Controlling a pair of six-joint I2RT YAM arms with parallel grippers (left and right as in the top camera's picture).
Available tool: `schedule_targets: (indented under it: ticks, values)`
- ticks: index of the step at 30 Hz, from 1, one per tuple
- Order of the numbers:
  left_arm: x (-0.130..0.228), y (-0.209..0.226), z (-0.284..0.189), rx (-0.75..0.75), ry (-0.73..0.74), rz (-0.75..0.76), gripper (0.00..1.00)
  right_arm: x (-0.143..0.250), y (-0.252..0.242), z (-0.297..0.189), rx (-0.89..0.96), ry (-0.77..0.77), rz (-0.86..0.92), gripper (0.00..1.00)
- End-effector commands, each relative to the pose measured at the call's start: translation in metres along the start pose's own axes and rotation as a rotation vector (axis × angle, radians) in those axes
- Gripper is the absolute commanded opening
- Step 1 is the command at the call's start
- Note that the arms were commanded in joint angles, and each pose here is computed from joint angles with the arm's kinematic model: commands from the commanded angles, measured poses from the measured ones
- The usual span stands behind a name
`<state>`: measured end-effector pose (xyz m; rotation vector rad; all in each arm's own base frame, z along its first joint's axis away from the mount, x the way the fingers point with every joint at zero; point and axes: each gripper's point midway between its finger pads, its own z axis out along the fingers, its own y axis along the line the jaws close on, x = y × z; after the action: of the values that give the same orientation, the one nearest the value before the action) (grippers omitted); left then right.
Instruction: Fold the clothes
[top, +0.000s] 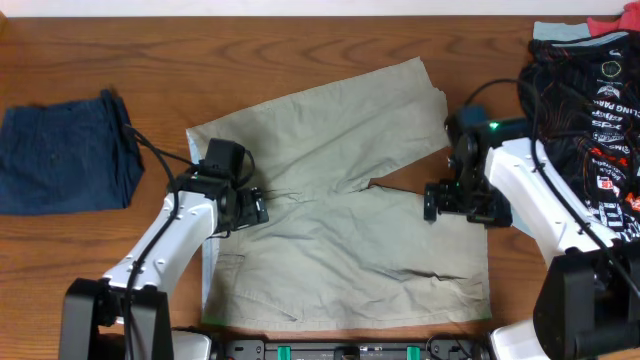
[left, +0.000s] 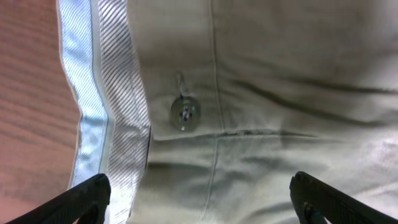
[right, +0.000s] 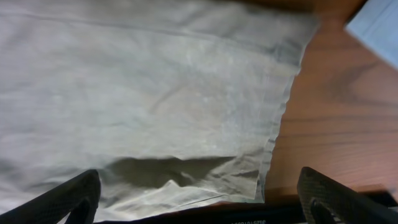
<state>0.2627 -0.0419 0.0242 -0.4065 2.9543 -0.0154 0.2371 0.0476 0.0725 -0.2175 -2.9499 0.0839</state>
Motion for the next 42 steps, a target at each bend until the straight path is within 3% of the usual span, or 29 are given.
schedule_targets:
  ticks: [1,3,8,10,12,15,16,20,29,32,36,40,42]
  values:
    - [-0.003,0.004,0.005,-0.027,0.003,0.017,0.85,0.002,-0.008,0.011,0.022,0.007,0.054,0.99]
    - [-0.001,0.003,0.007,-0.022,0.015,0.017,0.76,0.003,-0.010,0.017,0.024,0.014,0.066,0.99]
    - [0.004,-0.001,0.013,-0.004,0.051,0.018,0.71,0.006,-0.014,0.029,0.025,0.023,0.102,0.99]
    - [0.006,0.000,0.015,-0.009,0.061,0.018,0.64,0.008,-0.016,0.033,0.025,0.028,0.113,0.99]
    - [0.006,0.000,0.016,-0.010,0.063,0.018,0.47,0.009,-0.019,0.037,0.026,0.035,0.121,0.99]
    - [0.002,-0.002,0.016,-0.003,0.048,0.017,0.08,0.011,-0.020,0.041,0.026,0.039,0.125,0.99]
    - [-0.002,-0.004,0.016,0.004,0.031,0.017,0.06,0.010,-0.020,0.042,0.025,0.035,0.125,0.99]
    - [-0.027,-0.008,0.006,-0.001,-0.048,0.014,0.06,0.005,-0.018,0.043,0.016,0.014,0.126,0.99]
    - [-0.130,-0.006,-0.072,-0.066,-0.344,-0.023,0.06,-0.042,-0.004,0.039,-0.056,-0.175,0.130,0.99]
    - [-0.141,0.012,-0.086,-0.080,-0.351,-0.076,0.06,-0.056,-0.001,0.036,-0.082,-0.226,0.138,0.99]
    - [-0.130,0.036,-0.080,-0.120,-0.287,-0.118,0.07,-0.061,0.007,0.034,-0.141,-0.240,0.097,0.99]
    - [-0.125,0.058,-0.077,-0.150,-0.254,-0.165,0.48,-0.052,0.024,0.033,-0.233,-0.198,0.035,0.99]
    - [-0.125,0.065,-0.076,-0.157,-0.249,-0.186,0.55,-0.043,0.033,0.032,-0.283,-0.160,-0.020,0.99]
